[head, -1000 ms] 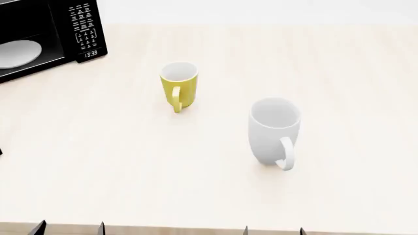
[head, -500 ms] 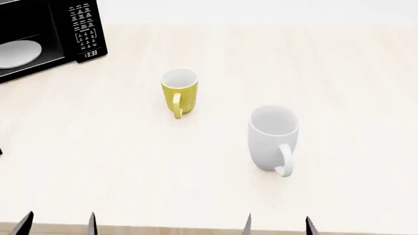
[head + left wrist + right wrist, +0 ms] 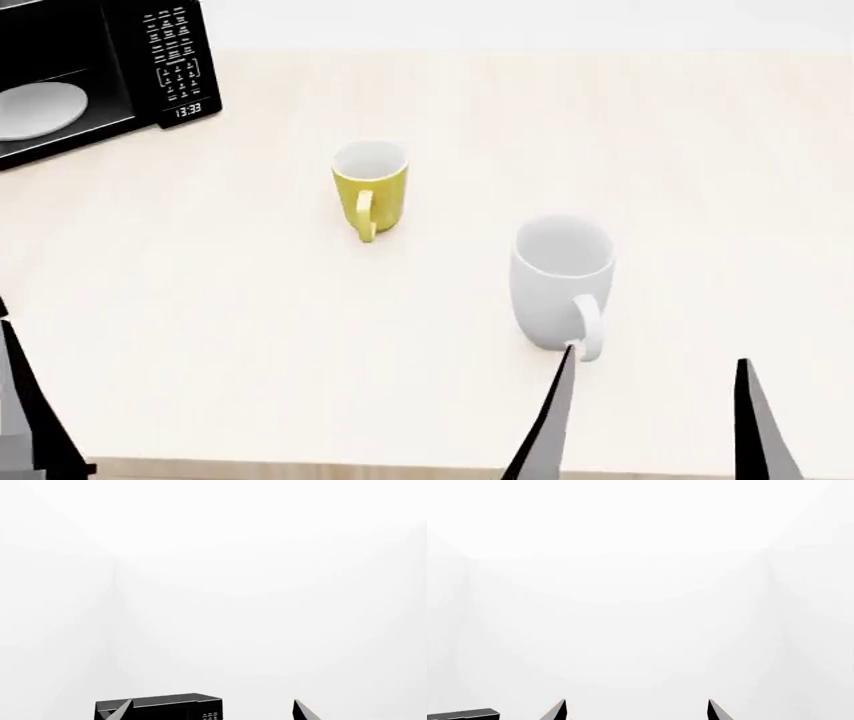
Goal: Close the microwave.
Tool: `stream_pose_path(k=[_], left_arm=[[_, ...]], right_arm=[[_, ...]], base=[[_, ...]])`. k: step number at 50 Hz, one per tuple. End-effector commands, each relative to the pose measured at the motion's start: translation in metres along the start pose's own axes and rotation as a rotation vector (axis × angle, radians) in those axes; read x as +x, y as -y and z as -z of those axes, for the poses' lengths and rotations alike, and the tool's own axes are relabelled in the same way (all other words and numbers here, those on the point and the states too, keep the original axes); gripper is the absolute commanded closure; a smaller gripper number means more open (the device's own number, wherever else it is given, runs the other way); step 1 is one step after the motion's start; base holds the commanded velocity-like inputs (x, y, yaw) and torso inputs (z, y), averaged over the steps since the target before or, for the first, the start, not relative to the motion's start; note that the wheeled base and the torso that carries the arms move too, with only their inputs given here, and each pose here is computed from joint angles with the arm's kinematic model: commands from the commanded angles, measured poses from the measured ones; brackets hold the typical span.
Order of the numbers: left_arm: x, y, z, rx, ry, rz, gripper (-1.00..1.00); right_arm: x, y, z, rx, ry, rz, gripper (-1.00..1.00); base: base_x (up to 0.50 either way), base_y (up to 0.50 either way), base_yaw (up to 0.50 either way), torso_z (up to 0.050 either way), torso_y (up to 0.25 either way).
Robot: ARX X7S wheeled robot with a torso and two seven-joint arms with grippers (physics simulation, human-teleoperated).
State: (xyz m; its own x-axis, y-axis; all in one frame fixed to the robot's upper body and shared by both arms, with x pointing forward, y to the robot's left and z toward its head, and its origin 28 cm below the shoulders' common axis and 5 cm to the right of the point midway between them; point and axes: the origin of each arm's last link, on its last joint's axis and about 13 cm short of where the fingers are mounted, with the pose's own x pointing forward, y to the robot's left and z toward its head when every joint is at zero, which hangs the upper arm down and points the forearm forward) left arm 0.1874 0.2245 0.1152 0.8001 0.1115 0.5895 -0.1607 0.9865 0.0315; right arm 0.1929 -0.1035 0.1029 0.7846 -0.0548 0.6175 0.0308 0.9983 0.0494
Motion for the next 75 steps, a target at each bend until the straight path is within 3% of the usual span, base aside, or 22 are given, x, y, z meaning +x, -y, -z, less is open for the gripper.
stream_pose_path(k=[1,57,68,75], left_arm=[[0.001,-0.002,-0.008,0.011,0.045,-0.005,-1.0],[0.0,-0.001,-0.004,0.015,0.03,-0.006,-1.0],[-0.002,0.0,-0.002,0.014,0.023,0.002,-1.0],[-0.003,0.001,0.0,0.015,0.017,0.007,-1.0]], right_arm=[[0.0,-0.002,-0.006,-0.051,0.057,-0.015,-1.0],[-0.001,-0.004,-0.002,-0.06,0.011,-0.043,-1.0],[-0.004,-0.01,-0.008,-0.028,0.025,-0.115,-1.0],[-0.007,-0.013,-0.009,-0.098,0.064,-0.162,-1.0]], base=[[0.0,0.5,0.0,0.0,0.0],[0.0,0.5,0.0,0.0,0.0],[0.0,0.01,0.0,0.0,0.0],[0.45,0.0,0.0,0.0,0.0]])
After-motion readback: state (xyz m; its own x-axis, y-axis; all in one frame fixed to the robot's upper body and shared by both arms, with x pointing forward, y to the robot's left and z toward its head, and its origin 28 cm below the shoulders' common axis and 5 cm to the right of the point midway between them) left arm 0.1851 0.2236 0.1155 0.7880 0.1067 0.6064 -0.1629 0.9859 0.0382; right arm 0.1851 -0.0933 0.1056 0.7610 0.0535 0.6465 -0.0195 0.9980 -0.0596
